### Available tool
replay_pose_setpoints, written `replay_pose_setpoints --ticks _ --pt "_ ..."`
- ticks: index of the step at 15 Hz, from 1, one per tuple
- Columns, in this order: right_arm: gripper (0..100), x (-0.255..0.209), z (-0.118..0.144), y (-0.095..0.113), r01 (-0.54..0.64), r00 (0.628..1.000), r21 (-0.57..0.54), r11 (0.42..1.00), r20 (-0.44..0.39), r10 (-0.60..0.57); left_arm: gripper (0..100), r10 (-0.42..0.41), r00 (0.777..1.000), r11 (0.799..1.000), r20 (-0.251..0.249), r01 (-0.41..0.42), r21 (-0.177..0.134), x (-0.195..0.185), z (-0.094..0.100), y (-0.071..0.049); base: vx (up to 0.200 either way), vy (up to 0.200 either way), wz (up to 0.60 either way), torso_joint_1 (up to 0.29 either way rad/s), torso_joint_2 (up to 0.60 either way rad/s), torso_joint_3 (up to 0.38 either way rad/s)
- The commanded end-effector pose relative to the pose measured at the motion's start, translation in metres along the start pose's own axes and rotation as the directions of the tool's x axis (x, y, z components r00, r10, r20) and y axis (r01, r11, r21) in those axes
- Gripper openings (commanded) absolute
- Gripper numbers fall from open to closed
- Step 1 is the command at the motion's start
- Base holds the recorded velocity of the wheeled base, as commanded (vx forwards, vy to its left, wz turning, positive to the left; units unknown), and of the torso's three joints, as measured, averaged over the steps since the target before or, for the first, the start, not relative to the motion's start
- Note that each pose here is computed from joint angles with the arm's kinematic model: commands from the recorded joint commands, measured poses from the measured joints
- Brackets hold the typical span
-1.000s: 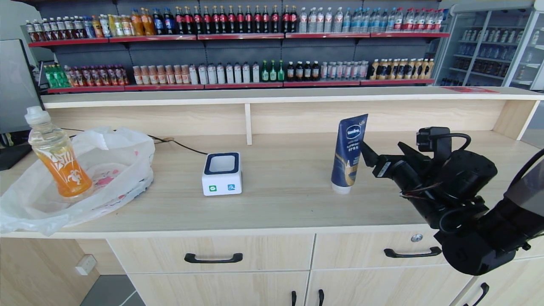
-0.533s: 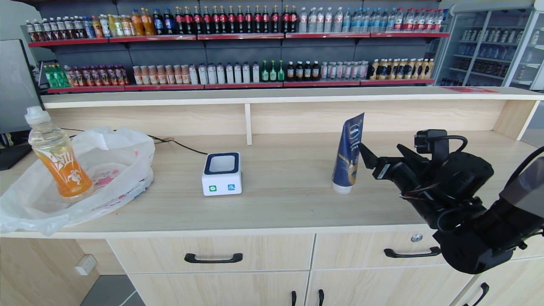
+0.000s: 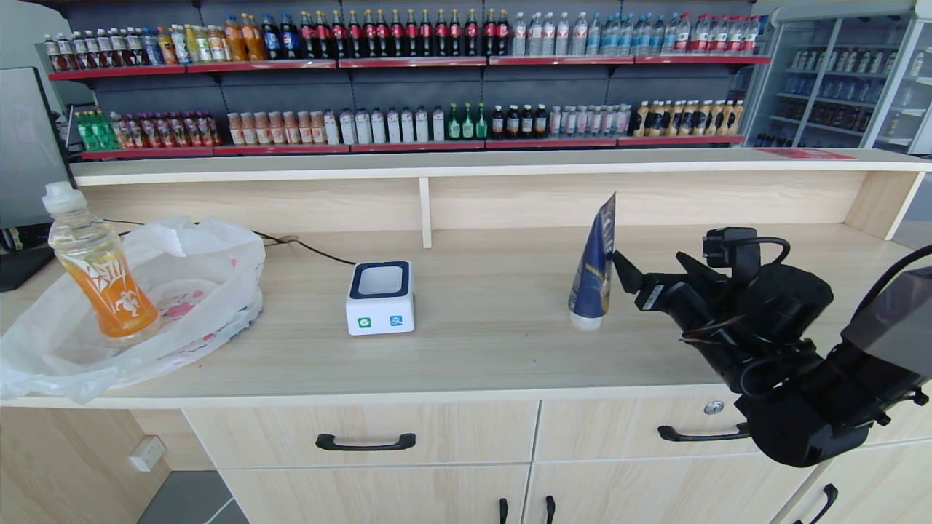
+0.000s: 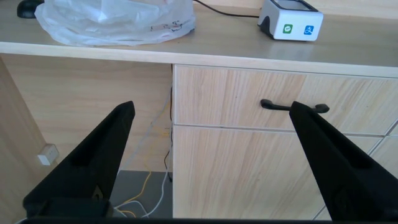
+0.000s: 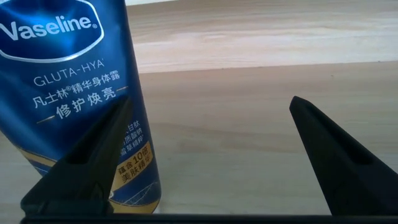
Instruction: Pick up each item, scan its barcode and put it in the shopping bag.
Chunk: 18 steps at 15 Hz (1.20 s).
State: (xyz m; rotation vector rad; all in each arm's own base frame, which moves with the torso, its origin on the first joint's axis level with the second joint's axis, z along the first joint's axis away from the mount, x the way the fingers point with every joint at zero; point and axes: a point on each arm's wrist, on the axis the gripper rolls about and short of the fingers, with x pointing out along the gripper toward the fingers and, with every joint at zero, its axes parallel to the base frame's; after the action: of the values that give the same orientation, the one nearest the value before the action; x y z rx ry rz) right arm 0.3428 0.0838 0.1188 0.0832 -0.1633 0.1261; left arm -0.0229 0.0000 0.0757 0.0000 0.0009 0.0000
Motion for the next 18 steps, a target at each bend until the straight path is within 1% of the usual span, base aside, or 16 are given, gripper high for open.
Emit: replay_pose_setpoints --ticks 1,18 --pt "100 0.0009 -0.0026 -0.0002 -0.002 1.0 -0.001 1.0 -0.005 0.002 100 0.0 1.0 1.0 0.001 0.0 0.0 -0.0001 0.0001 0.0 0.0 0.0 0.0 0.0 0.0 0.0" --pt "100 0.0068 -0.0125 -0.0023 -0.015 1.0 0.003 1.0 -0.021 0.015 100 0.002 1.0 1.0 0.001 -0.002 0.0 -0.0001 0.0001 0.0 0.0 0.0 0.0 0.0 0.0 0.0"
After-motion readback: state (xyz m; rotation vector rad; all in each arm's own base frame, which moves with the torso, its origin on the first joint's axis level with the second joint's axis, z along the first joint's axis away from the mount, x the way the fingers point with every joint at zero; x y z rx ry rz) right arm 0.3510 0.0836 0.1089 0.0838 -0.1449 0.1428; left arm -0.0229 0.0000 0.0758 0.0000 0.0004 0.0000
